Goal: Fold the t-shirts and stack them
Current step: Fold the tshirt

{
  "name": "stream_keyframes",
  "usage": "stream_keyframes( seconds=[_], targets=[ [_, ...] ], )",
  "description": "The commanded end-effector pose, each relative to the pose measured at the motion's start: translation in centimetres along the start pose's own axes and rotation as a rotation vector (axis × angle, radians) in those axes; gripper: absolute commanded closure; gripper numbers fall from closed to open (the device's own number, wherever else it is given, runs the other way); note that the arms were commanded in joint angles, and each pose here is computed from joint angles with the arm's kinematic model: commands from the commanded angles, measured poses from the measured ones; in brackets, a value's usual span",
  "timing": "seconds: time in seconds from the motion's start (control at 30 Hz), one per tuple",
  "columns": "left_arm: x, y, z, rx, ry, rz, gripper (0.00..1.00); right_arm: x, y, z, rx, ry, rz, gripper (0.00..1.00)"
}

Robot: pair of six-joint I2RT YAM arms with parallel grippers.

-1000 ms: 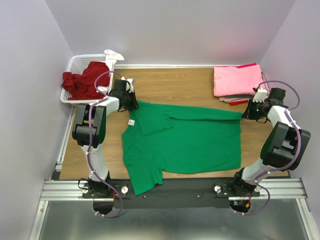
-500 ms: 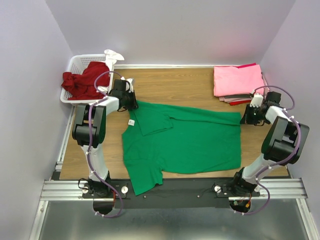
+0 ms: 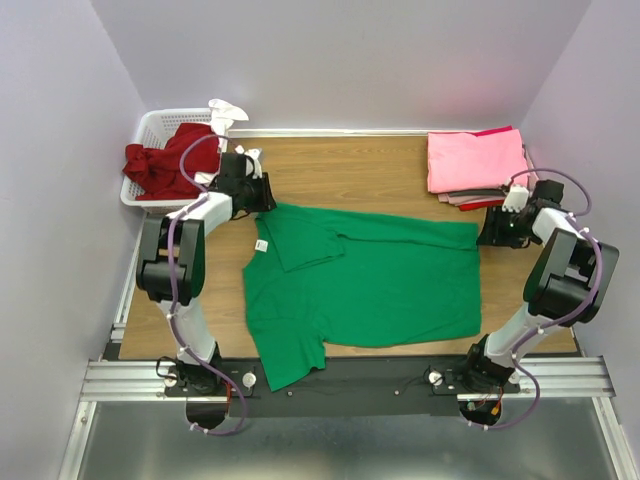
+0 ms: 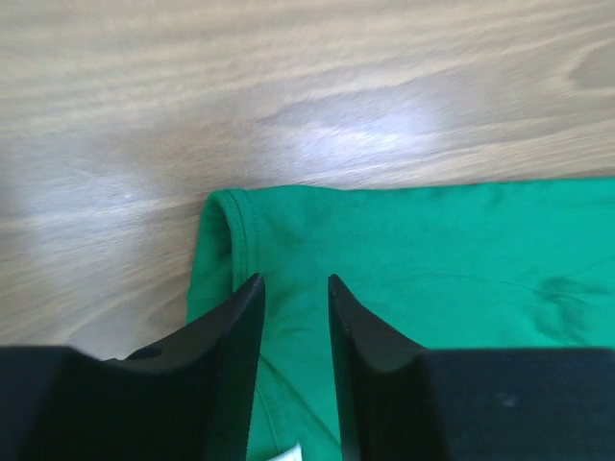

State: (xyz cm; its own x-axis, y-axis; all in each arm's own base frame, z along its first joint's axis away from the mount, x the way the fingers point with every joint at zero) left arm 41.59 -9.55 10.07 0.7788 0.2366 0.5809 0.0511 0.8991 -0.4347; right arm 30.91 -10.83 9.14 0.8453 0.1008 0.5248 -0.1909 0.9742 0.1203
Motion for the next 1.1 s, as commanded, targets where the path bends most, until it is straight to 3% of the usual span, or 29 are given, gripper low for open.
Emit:
stream_keyframes(
  seconds=[0.0, 0.5, 0.7, 0.8, 0.9, 1.07],
  targets=[
    [3.6, -2.8, 4.6, -0.093, -0.156, -0.075, 0.56, 2.1, -0.1, 1.2, 0.028, -0.078, -0.002, 0.41],
    [4.6, -4.6, 16.3, -0.048, -0.520, -0.217, 0.47, 2.8, -0.9, -4.9, 0.206, -0.027, -0.123, 0.40],
    [3.5, -4.1, 16.5, -0.037, -0.513, -0.222, 0.47, 2.5, -0.5, -6.1, 0.234, -0.003, -0.124, 0.46],
    [3.3, -4.0, 16.3, -0.038, -0.503, -0.225, 0.47, 1.9, -0.3, -6.3, 0.241, 0.013, -0.122, 0.61],
    [3.2, -3.9, 16.3, -0.037, -0.503, -0.228, 0.47, 1.4, 0.1, -6.3, 0.256, 0.019, -0.119, 0.69],
    [3.2, -3.9, 16.6, -0.031, -0.511, -0.231, 0.47, 1.5, 0.5, -6.0, 0.292, 0.007, -0.111, 0.95]
  ],
)
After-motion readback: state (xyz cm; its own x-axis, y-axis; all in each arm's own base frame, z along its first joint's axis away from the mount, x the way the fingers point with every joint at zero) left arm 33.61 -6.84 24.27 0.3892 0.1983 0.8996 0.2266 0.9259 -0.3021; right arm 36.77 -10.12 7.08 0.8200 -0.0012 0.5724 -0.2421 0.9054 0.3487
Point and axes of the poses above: each gripper's point midway between its finger pads, its own z axis back along the fingers, its own y axis along the line the jaws close on, x = y × z, the point moved 7 cm from there along z, back along the fingers, and after that the axes turned 9 degrees about z, right-handed, at the moved point
